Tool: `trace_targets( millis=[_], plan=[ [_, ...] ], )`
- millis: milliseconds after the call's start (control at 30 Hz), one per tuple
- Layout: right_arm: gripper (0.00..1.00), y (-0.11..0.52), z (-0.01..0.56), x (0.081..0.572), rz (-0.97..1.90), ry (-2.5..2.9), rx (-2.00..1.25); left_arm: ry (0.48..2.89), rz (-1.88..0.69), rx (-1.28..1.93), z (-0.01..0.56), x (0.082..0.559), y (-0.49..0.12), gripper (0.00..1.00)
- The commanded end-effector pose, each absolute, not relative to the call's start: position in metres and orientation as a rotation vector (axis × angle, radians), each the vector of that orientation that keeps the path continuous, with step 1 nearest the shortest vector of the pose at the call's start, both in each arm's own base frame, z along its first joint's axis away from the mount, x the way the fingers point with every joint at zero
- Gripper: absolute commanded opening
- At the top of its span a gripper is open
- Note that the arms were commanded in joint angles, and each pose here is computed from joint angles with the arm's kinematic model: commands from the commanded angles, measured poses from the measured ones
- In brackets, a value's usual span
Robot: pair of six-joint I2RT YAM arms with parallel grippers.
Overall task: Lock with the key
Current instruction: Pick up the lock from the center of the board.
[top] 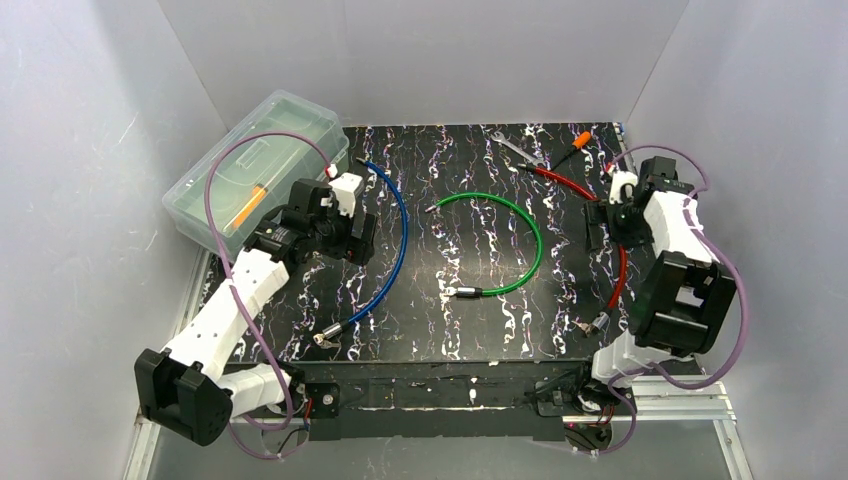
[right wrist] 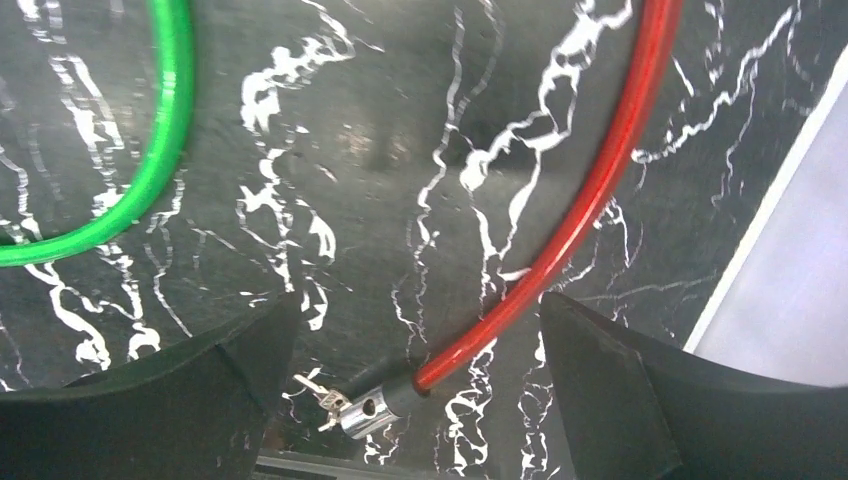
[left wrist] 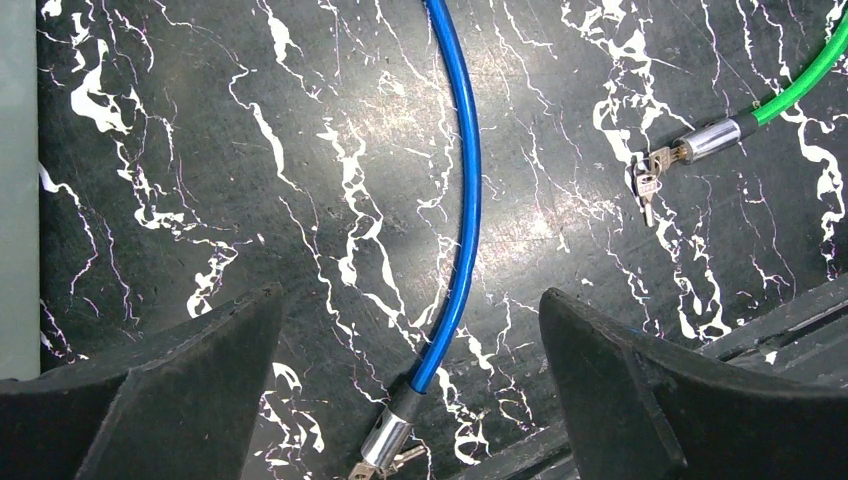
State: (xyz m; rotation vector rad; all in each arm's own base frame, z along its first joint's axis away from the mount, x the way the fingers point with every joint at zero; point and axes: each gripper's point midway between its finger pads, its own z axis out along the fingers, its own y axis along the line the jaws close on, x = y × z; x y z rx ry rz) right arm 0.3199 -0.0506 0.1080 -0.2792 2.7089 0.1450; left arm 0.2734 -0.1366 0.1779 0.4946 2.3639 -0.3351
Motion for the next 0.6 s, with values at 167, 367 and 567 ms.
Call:
trace_targets(
  millis=[167, 367, 567],
  plan=[
    [0.90, -0.088, 0.077, 0.304, 0.053, 2.867, -0.012, 2.291, -0.351, 0.455, 0.200, 0.274, -0.137, 0.99],
    [0.84, -0.115, 0.058, 0.302, -0.067, 2.908, 0.096, 2.269, -0.339, 0.449, 0.202, 0.273, -0.134, 0.99],
    [0.81, -0.140, 0.047, 0.298, -0.165, 2.906, 0.177, 2.254, -0.343, 0.448, 0.202, 0.272, -0.134, 0.99]
  ],
)
